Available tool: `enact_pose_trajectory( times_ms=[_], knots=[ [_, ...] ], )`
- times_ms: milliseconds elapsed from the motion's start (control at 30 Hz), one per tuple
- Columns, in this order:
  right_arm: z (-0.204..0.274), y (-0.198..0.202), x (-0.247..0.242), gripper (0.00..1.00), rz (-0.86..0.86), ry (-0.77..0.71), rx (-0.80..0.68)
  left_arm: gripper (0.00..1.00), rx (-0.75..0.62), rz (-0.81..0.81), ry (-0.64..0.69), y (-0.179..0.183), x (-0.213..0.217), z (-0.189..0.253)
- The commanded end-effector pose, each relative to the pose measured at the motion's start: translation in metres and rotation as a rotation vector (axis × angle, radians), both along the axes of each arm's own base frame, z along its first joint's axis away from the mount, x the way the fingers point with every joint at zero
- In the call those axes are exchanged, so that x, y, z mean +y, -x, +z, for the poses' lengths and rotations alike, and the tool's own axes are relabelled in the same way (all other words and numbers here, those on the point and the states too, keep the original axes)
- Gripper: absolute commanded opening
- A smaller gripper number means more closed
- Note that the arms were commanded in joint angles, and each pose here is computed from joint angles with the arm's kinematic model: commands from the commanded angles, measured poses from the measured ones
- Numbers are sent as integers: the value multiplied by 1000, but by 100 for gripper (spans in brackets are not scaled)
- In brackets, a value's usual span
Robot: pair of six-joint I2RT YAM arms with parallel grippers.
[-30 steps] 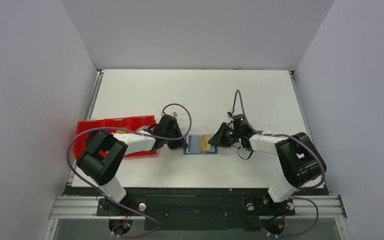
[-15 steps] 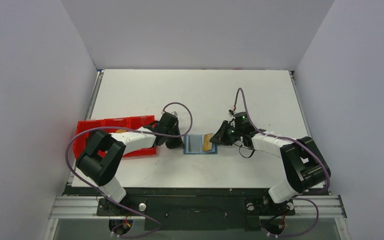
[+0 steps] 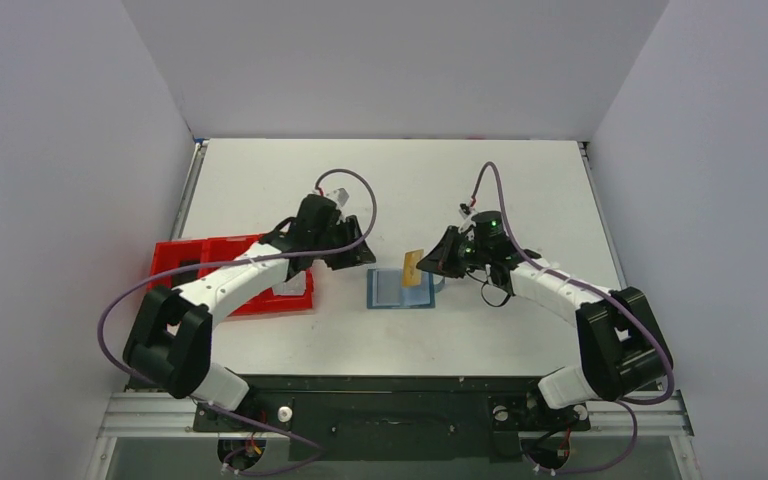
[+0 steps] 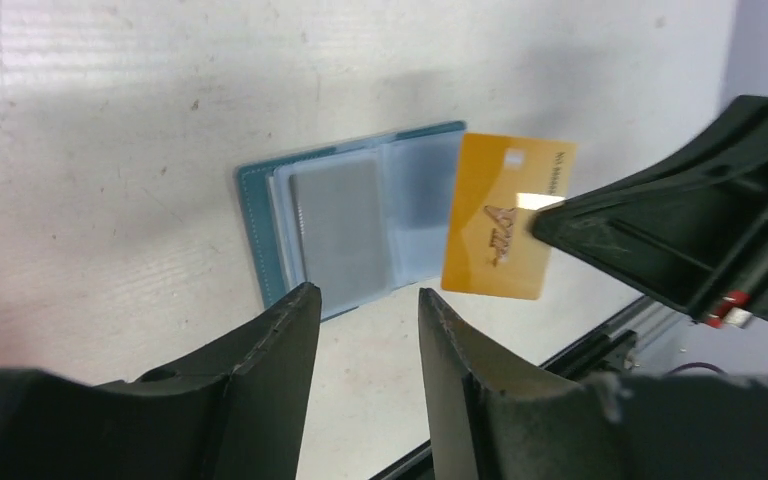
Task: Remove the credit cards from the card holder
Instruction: Remove the credit card from the card holder, then place the credit card in the storage box.
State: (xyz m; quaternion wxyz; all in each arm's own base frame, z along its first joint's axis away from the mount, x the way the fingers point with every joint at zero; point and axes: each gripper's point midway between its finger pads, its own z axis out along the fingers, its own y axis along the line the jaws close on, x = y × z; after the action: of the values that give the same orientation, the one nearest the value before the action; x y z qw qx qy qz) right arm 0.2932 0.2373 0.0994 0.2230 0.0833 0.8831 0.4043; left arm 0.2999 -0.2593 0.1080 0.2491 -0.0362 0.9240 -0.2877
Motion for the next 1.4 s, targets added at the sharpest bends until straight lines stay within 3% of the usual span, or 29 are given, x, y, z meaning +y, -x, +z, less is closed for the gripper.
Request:
enact_pose_trajectory(
  times_ms=[0,367,700,833,967,1000,1067,1167,1233,1367],
  knots=[
    [56,-11,17,0,35,-145,-102,41,-86,-110,240,1,-9,59],
    [122,-7,56,0,114,-440,-151,47,-91,-195,528,12,-11,96],
    [131,3,79,0,177,-513,-130,47,-54,-222,652,18,-19,102],
    [130,5,85,0,194,-514,-123,40,-45,-218,667,17,-20,101],
    [124,7,87,0,201,-494,-114,18,-37,-220,671,17,-21,100],
    [121,7,86,0,202,-485,-114,6,-36,-220,671,17,-21,99],
    [116,8,86,0,203,-460,-108,0,-34,-216,670,17,-21,98],
    [110,7,83,35,207,-382,-143,0,-35,-203,658,15,-20,94],
    [103,6,79,46,197,-291,-160,0,-27,-186,632,16,-18,91],
    [88,-5,56,51,92,-115,-178,0,-53,-125,531,12,-5,86]
  ],
)
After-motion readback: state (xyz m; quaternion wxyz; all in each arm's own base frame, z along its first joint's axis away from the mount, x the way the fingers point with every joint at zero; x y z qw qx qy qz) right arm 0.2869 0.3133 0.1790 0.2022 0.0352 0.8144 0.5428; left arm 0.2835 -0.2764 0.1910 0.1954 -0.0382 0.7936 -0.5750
